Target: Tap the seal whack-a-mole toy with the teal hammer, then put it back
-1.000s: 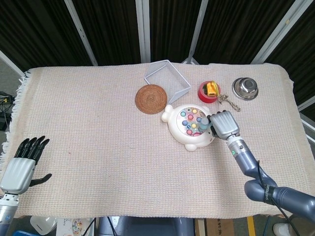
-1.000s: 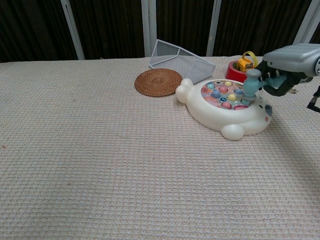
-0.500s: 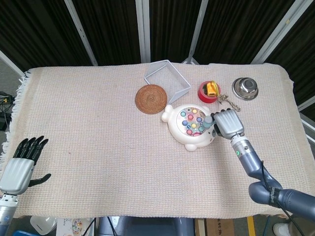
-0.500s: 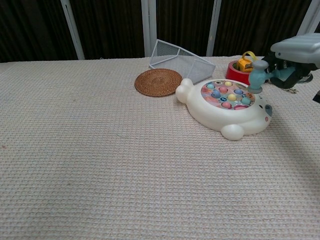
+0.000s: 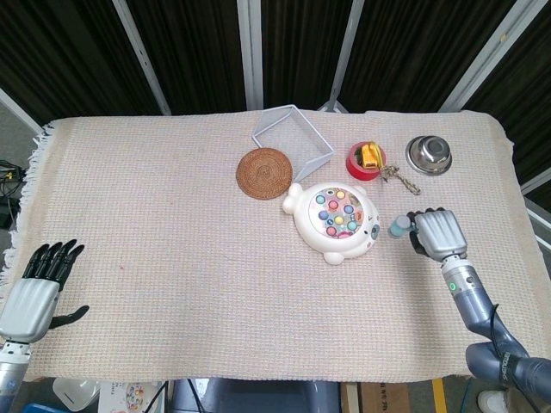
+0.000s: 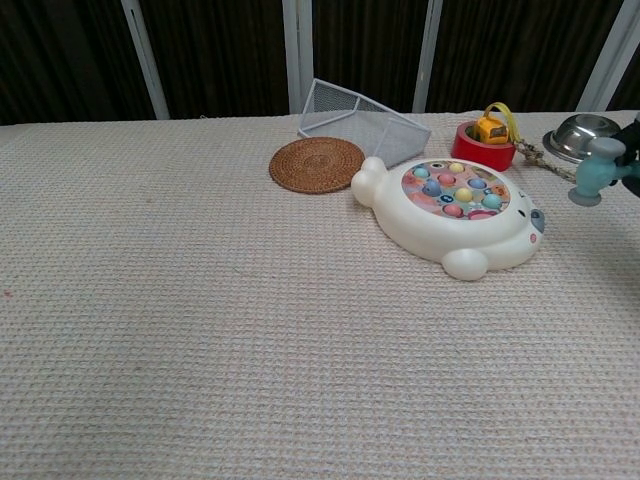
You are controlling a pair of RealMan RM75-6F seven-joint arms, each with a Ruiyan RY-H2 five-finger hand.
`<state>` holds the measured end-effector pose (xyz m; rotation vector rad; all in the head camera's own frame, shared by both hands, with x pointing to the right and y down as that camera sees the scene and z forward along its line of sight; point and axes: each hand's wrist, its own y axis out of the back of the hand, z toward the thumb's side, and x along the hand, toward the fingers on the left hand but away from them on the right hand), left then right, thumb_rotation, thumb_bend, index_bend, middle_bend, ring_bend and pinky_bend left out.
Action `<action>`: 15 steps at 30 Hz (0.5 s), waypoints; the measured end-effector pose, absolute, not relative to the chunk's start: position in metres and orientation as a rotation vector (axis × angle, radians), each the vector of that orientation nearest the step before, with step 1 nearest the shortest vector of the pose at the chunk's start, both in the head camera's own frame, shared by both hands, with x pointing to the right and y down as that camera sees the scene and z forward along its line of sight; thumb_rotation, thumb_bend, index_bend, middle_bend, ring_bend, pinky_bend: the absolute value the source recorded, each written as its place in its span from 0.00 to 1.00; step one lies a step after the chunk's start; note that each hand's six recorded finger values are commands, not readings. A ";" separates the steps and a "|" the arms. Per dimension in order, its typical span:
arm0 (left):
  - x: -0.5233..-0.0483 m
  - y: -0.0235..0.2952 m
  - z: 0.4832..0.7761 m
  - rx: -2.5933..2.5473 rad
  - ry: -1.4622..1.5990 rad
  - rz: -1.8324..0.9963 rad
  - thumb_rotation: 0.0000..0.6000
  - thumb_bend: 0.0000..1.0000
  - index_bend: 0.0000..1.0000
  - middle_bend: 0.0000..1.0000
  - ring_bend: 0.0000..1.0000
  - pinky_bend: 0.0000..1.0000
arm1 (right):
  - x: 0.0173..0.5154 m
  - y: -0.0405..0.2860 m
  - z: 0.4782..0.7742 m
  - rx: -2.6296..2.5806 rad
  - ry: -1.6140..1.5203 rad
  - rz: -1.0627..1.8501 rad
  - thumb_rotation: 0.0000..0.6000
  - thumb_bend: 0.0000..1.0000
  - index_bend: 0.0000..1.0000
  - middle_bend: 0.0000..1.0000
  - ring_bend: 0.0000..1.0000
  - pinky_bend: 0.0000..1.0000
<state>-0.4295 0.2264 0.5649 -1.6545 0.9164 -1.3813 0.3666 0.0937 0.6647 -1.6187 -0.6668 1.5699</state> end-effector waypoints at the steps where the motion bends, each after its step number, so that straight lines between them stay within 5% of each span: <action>1: -0.429 0.227 0.564 -1.655 0.915 -1.379 1.00 0.13 0.00 0.00 0.00 0.00 | 0.371 0.096 0.667 -1.618 -0.672 1.579 1.00 0.78 0.92 0.81 0.57 0.45; 15: -0.429 0.230 0.560 -1.642 0.921 -1.388 1.00 0.13 0.00 0.00 0.00 0.00 | 0.424 0.116 0.710 -1.644 -0.769 1.700 1.00 0.66 0.79 0.71 0.47 0.39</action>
